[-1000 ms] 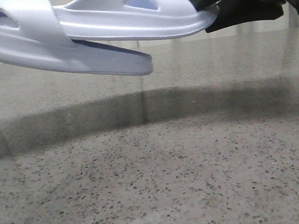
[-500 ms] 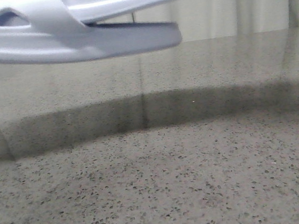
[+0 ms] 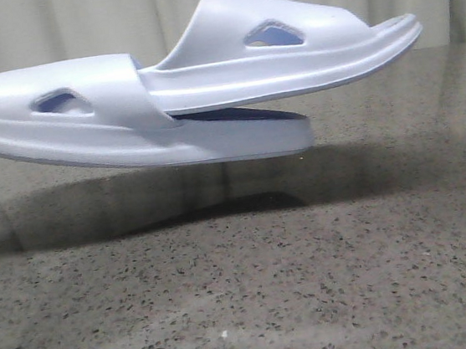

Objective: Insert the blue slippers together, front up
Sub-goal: 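Lower the stacked slippers onto the table and open both grippers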

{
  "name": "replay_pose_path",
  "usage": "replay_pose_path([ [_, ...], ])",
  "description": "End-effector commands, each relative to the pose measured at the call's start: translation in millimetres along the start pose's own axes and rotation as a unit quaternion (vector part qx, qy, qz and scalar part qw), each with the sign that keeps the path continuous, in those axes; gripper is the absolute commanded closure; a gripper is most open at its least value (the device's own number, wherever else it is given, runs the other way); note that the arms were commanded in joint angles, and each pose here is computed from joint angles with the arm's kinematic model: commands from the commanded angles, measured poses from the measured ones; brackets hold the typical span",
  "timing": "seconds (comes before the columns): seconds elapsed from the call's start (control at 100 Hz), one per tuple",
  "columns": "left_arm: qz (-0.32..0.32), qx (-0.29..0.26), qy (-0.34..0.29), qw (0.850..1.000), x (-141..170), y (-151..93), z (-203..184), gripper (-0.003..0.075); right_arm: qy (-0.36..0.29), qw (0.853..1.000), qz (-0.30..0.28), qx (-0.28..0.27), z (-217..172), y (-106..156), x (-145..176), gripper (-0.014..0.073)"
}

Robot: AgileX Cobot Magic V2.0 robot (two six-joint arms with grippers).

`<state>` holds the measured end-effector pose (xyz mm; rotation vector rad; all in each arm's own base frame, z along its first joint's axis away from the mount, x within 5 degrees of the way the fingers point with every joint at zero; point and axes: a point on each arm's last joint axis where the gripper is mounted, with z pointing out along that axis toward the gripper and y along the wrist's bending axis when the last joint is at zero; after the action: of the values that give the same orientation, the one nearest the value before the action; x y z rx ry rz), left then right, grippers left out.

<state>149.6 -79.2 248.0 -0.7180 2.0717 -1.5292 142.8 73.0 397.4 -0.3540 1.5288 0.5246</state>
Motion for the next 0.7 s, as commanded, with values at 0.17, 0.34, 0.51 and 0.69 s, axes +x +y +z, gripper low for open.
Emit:
replay_pose_path([
  [0.17,-0.012,0.029,0.024,0.999,-7.8,-7.3,15.0,0.0704,-0.022,1.0,-0.012,0.001,-3.8,1.5,-12.7,0.0285],
  [0.34,0.006,0.032,0.027,0.999,-16.8,-15.4,24.3,0.0704,-0.019,1.0,-0.012,-0.004,-3.8,2.5,-12.1,0.0285],
  [0.51,0.019,0.041,0.026,0.999,-26.3,-27.8,32.0,0.0704,-0.017,1.0,-0.012,-0.009,-3.8,3.3,-11.7,0.0285],
  [0.69,0.011,0.035,0.037,0.999,-30.3,-24.9,40.0,0.0704,-0.015,1.0,-0.012,-0.012,-3.8,3.9,-11.4,0.0285],
])
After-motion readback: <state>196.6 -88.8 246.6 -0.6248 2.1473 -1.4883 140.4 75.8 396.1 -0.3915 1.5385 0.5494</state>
